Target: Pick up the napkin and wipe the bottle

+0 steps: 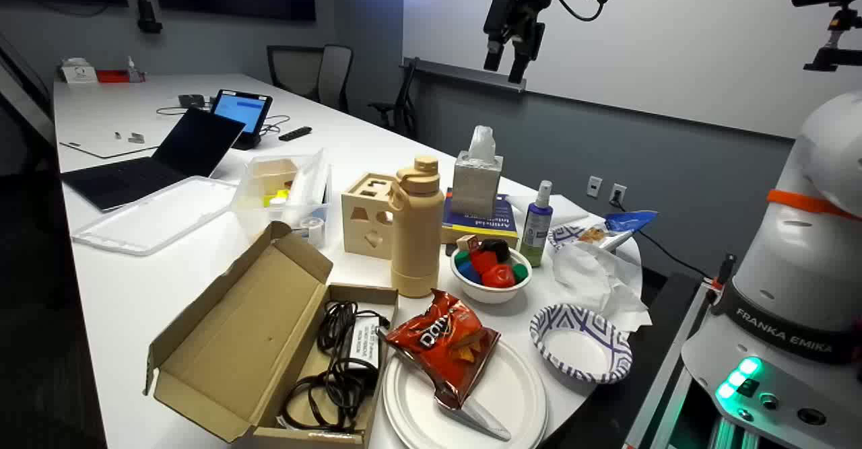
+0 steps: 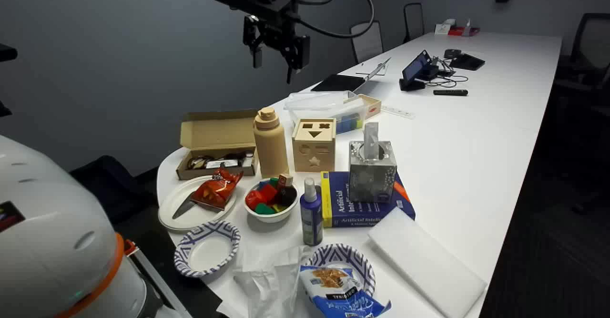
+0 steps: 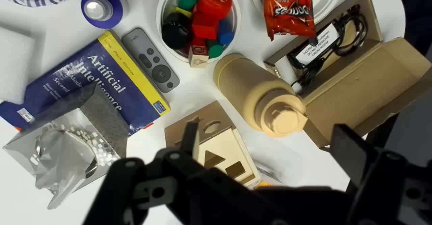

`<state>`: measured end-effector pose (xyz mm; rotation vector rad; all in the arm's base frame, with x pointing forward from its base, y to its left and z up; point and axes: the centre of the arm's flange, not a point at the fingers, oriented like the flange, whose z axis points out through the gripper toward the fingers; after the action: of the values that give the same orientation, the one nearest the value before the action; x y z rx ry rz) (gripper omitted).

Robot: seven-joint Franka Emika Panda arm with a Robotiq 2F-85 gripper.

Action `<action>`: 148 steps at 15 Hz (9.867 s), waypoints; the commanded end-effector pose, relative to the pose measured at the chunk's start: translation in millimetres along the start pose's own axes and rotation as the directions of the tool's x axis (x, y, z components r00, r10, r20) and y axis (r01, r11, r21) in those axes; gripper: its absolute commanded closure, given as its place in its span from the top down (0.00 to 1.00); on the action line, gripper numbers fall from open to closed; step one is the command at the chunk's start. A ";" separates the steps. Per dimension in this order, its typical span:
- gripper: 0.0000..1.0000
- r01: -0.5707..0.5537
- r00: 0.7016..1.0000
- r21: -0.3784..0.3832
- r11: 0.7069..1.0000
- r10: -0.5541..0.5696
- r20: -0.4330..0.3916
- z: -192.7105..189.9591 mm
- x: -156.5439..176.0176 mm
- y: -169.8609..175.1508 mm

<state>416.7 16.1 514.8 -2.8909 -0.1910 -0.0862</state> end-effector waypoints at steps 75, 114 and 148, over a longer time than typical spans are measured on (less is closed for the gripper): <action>0.00 -0.896 0.417 -0.070 0.438 0.886 0.205 296.2 -161.9 229.1; 0.00 0.023 0.976 0.187 0.982 0.018 -0.218 138.0 53.4 1.1; 0.00 0.202 0.973 0.307 0.930 -0.155 -0.170 134.7 28.5 -44.1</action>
<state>456.0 98.6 387.6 -2.5137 -0.4091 -0.2721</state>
